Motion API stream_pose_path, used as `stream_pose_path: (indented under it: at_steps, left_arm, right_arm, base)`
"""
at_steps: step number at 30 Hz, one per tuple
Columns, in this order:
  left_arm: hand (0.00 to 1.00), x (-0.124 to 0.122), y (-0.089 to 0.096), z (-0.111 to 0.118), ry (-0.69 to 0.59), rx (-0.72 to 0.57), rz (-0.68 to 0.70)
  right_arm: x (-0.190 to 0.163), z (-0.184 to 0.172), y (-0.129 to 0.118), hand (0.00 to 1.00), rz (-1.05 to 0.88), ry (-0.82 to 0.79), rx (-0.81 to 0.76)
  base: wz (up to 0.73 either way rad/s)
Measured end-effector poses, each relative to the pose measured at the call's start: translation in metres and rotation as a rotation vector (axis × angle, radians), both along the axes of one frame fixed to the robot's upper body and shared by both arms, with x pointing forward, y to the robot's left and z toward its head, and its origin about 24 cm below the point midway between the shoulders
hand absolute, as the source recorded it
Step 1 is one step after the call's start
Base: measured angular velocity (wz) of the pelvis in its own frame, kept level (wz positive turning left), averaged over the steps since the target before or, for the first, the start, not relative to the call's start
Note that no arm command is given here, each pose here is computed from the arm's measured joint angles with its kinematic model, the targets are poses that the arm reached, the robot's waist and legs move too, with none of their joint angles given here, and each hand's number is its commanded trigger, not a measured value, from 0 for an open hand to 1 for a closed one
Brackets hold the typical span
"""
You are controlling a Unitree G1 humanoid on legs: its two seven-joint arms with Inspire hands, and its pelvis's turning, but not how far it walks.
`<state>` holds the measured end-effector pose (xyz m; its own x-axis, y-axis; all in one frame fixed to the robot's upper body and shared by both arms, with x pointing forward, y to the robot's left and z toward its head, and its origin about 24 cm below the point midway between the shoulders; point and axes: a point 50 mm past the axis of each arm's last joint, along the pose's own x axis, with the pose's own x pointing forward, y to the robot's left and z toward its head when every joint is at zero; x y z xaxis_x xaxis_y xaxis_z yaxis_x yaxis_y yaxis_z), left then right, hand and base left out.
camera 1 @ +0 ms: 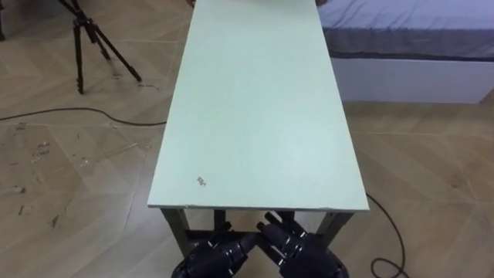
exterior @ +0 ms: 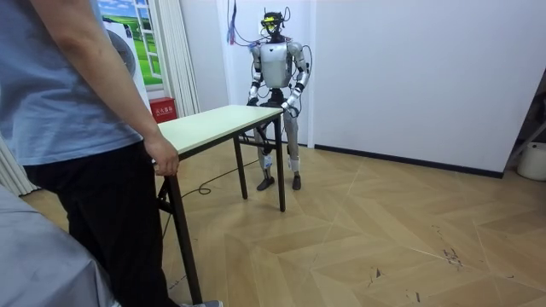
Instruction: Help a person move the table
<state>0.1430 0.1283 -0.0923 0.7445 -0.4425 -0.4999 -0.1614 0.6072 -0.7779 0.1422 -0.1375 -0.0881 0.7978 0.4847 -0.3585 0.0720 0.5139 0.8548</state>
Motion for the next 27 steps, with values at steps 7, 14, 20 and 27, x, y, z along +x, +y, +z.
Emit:
stream_pose_path:
  at_steps: [7,14,20,27]
  left_arm:
    - [0.0,0.008,0.008,0.005,-0.038,-0.013,0.018]
    - [0.0,0.018,0.013,0.01,-0.04,-0.054,0.073]
    - [0.0,0.038,0.031,0.019,-0.072,-0.074,0.193]
    - [0.0,0.046,0.034,0.023,-0.045,-0.127,0.243]
  right_arm:
    - [0.019,0.011,-0.004,0.0,-0.006,-0.058,0.01]
    - [0.019,0.011,-0.006,0.0,-0.002,-0.039,0.014]
    - [0.028,0.013,-0.005,0.0,0.002,-0.02,-0.008]
    - [0.032,0.016,-0.008,0.0,-0.036,0.014,-0.011]
  base:
    - [0.0]
    - [-0.01]
    - [-0.01]
    - [0.0]
